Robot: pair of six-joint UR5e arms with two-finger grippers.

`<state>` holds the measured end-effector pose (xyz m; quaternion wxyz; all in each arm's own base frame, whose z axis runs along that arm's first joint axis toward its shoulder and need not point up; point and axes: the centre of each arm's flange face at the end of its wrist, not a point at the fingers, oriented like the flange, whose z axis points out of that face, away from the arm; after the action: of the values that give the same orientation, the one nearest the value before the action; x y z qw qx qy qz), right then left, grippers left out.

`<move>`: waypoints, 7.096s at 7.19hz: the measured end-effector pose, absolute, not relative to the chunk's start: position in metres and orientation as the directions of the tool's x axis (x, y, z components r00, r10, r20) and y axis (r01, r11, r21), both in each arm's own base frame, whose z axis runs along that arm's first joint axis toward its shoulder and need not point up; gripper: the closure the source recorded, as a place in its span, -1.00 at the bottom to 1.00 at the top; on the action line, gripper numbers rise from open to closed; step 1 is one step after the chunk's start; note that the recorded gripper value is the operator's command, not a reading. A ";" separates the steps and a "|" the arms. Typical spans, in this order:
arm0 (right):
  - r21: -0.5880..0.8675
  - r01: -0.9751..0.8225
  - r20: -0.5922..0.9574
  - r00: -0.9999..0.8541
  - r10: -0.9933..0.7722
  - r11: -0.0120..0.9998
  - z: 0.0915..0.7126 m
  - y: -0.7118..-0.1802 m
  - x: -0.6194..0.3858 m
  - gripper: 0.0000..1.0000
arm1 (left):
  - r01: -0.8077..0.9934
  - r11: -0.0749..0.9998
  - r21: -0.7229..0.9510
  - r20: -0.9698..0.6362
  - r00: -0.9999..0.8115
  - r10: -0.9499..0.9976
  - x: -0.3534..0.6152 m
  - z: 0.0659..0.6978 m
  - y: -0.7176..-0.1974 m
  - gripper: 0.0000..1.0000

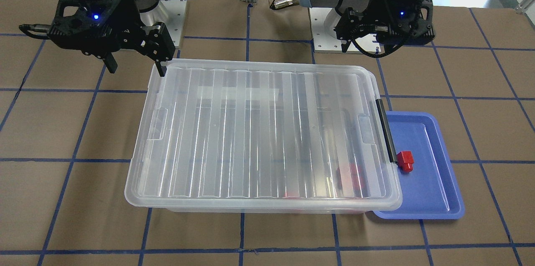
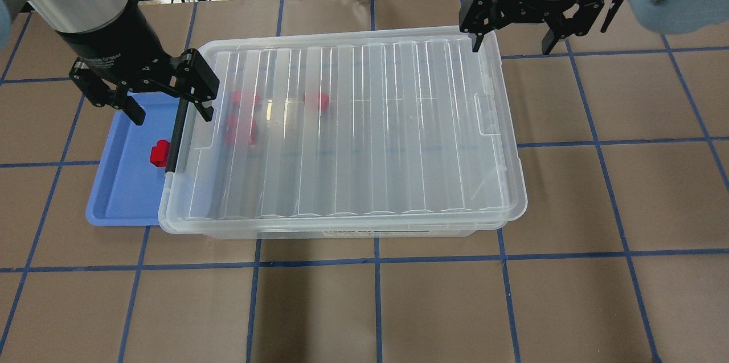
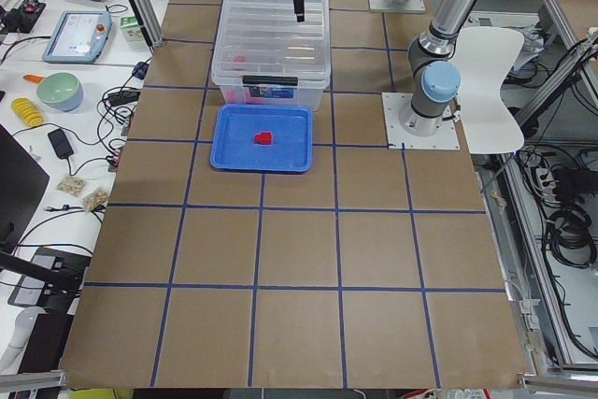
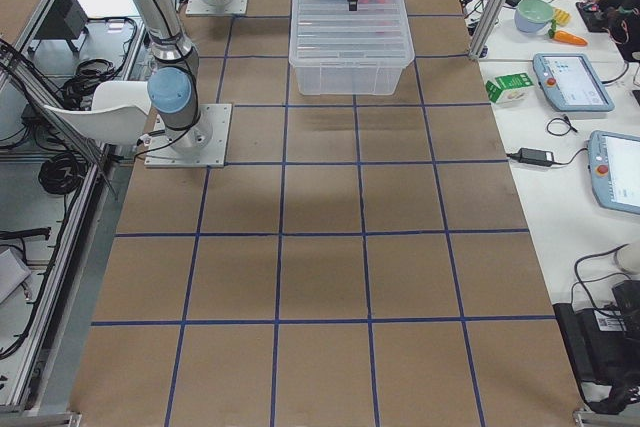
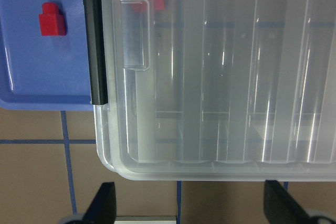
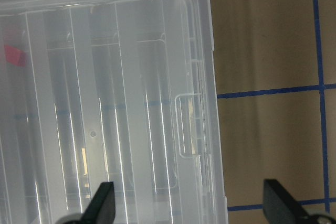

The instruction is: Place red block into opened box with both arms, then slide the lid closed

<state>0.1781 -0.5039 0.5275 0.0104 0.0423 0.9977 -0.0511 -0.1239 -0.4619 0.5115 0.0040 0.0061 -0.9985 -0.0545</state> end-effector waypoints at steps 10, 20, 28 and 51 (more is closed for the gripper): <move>-0.048 0.020 0.001 -1.000 0.020 0.999 0.360 -0.542 0.117 -1.00 | -0.005 0.995 0.100 -0.002 -1.000 -0.004 -0.119 0.510 -0.465 -1.00; -0.059 -0.079 0.024 -0.997 -0.078 0.995 0.342 -0.550 0.037 -1.00 | 0.109 0.991 0.079 -0.004 -0.994 0.110 0.109 0.395 -0.533 -1.00; -0.056 -0.179 0.041 -0.983 -0.177 0.982 0.347 -0.549 -0.053 -1.00 | 0.048 0.995 0.089 0.004 -0.999 0.047 0.135 0.234 -0.587 -1.00; -0.102 0.037 0.038 -0.998 0.041 0.994 0.516 -0.523 0.134 -1.00 | -0.046 0.979 0.199 0.082 -0.995 -0.063 -0.085 0.421 -0.587 1.00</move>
<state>0.1345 -0.5225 0.5159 -0.0201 0.0195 0.9983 -0.0506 -0.0847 -0.5871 0.4211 0.0441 0.0274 -0.9938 -0.0988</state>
